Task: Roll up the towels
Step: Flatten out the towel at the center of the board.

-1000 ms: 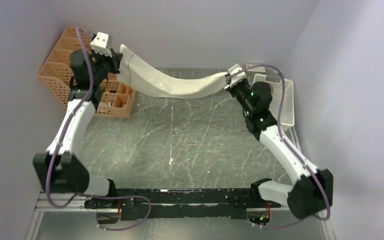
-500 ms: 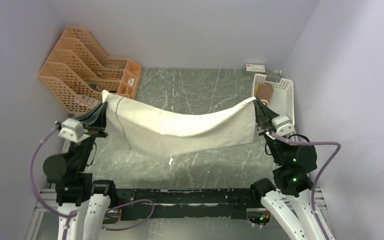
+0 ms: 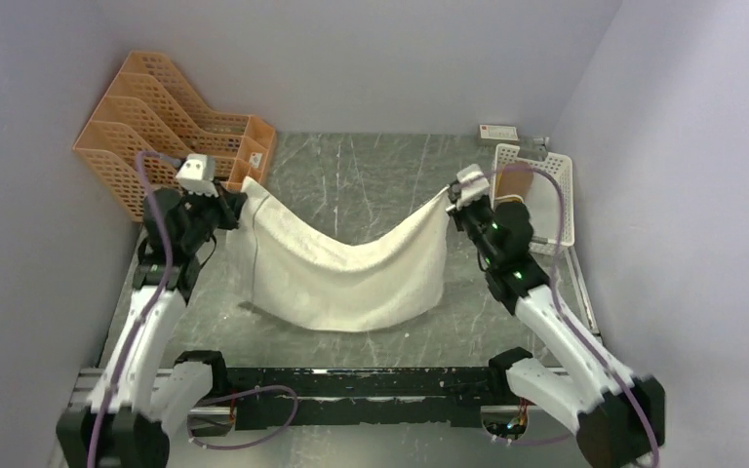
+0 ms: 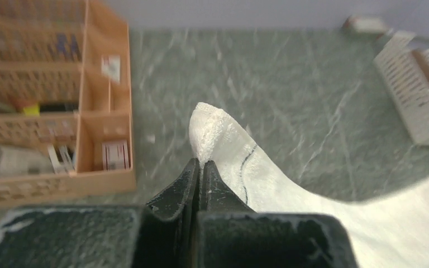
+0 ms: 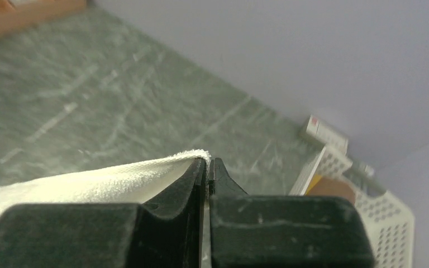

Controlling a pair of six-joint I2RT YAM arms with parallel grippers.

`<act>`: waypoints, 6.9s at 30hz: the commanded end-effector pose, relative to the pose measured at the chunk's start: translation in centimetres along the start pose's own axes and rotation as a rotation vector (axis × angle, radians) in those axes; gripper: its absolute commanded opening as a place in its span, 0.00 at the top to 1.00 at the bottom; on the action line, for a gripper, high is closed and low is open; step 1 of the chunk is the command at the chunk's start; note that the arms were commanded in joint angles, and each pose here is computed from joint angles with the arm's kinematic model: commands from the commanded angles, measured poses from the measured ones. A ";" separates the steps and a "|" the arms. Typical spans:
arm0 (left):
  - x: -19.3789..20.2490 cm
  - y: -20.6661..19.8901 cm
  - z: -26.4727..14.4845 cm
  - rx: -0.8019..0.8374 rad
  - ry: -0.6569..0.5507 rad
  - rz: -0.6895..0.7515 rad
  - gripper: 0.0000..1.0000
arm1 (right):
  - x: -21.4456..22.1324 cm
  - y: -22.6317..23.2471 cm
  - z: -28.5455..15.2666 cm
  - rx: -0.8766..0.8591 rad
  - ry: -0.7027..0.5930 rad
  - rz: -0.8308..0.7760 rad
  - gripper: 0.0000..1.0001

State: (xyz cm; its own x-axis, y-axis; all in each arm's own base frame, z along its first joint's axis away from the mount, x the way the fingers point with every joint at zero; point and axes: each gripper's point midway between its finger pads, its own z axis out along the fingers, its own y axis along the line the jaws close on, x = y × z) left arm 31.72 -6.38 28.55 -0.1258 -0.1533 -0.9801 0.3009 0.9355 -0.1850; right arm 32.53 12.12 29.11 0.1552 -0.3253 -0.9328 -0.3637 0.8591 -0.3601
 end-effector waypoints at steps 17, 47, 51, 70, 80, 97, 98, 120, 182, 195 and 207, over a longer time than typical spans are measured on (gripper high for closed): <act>8.0 8.6 24.7 0.014 0.180 -0.078 0.93 | 17.6 -11.4 21.3 0.159 0.264 0.204 1.00; 18.0 -0.7 20.1 0.081 0.428 -0.137 0.03 | 19.4 2.1 15.6 -0.091 0.639 0.664 0.00; 20.2 1.0 20.8 0.020 0.461 -0.119 0.03 | 21.5 4.2 16.1 -0.165 0.755 0.653 0.00; 26.2 3.8 12.4 -0.229 0.597 -0.264 0.03 | 22.4 4.7 9.4 -0.071 0.831 0.692 0.00; 17.5 1.6 15.3 -0.117 0.472 -0.220 0.03 | 15.9 0.1 4.2 0.237 0.686 0.293 0.00; 14.1 0.9 16.0 -0.066 0.431 -0.163 0.03 | 21.3 3.7 0.1 0.043 0.822 -0.069 0.00; 14.0 1.0 15.9 -0.068 0.433 -0.161 0.03 | 21.6 3.9 0.3 0.036 0.832 -0.082 0.00; 11.3 4.9 14.5 -0.092 0.383 -0.183 0.03 | 27.2 3.1 4.2 0.212 0.968 -0.389 0.00; 9.8 1.0 17.2 0.076 0.340 -0.188 0.03 | 10.9 -3.1 16.1 0.245 0.416 0.133 0.00; 15.4 -4.7 21.0 0.180 0.434 -0.182 0.03 | 21.8 4.8 18.7 -0.165 0.618 0.841 0.00; 22.2 -1.9 19.4 0.050 0.535 -0.169 0.03 | 30.4 3.5 9.7 0.175 0.952 0.730 0.00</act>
State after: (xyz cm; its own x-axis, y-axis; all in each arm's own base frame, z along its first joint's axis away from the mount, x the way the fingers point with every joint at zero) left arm 47.00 -18.97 7.69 -0.6407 -0.1020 -0.7610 0.3289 0.8592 -0.3920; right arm 49.37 12.31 2.99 -0.7151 0.1491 -0.6830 -0.1130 0.9395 0.3233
